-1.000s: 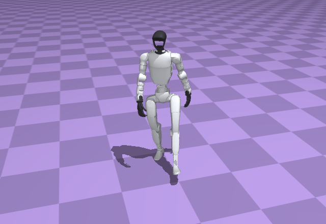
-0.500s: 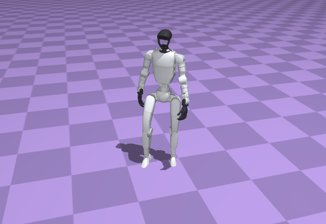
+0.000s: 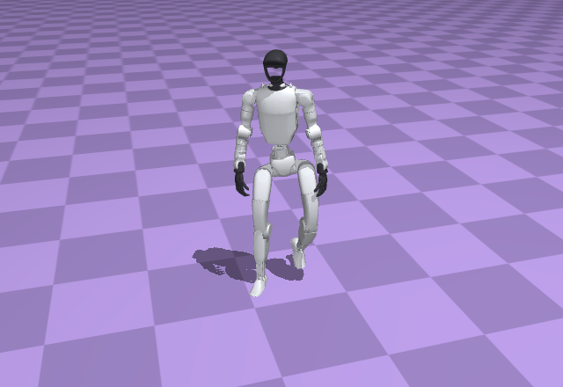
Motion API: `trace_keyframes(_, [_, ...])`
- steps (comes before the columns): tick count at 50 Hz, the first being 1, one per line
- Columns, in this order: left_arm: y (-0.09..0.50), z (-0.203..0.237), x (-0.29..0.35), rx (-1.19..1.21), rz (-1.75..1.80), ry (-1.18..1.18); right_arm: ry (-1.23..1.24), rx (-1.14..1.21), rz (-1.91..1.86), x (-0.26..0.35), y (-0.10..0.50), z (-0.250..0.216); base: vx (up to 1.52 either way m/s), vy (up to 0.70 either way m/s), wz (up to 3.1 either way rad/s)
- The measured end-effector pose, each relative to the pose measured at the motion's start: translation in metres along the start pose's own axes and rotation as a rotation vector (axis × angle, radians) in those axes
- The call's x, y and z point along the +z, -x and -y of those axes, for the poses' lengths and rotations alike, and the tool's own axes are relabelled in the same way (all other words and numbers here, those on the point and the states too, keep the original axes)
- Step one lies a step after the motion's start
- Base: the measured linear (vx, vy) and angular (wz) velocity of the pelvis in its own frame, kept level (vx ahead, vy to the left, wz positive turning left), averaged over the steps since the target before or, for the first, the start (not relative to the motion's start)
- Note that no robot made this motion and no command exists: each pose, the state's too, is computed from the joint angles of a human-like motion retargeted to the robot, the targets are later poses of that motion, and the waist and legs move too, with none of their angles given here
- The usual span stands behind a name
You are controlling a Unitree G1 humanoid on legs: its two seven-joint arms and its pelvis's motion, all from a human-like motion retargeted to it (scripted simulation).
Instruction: Walk
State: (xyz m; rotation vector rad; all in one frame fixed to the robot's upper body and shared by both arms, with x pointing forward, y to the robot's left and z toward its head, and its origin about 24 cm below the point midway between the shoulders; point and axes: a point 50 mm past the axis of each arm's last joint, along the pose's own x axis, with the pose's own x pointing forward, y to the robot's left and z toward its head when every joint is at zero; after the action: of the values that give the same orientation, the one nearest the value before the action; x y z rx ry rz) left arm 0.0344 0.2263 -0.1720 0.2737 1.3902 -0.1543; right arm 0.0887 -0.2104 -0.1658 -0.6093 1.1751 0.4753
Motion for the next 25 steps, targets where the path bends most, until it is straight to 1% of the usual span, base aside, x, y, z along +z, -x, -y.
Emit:
trace_keyframes(6, [0.011, 0.025, -0.061, -0.026, -0.138, 0.135, 0.058, -0.058, 0.125, 0.042, -0.005, 0.018, 0.52, -0.14, -0.62])
trace_keyframes(12, [0.021, 0.038, -0.093, -0.047, -0.241, 0.195, 0.073, -0.074, 0.197, 0.064, -0.006, 0.023, 0.48, 0.00, 0.07])
trace_keyframes(17, [0.023, 0.040, -0.098, -0.047, -0.253, 0.223, 0.081, -0.040, 0.158, 0.052, -0.007, 0.012, 0.53, 0.02, -0.05])
trace_keyframes(25, [0.014, 0.028, -0.070, -0.011, -0.141, 0.243, 0.084, 0.037, 0.002, 0.000, 0.000, -0.010, 0.55, 0.09, -0.47])
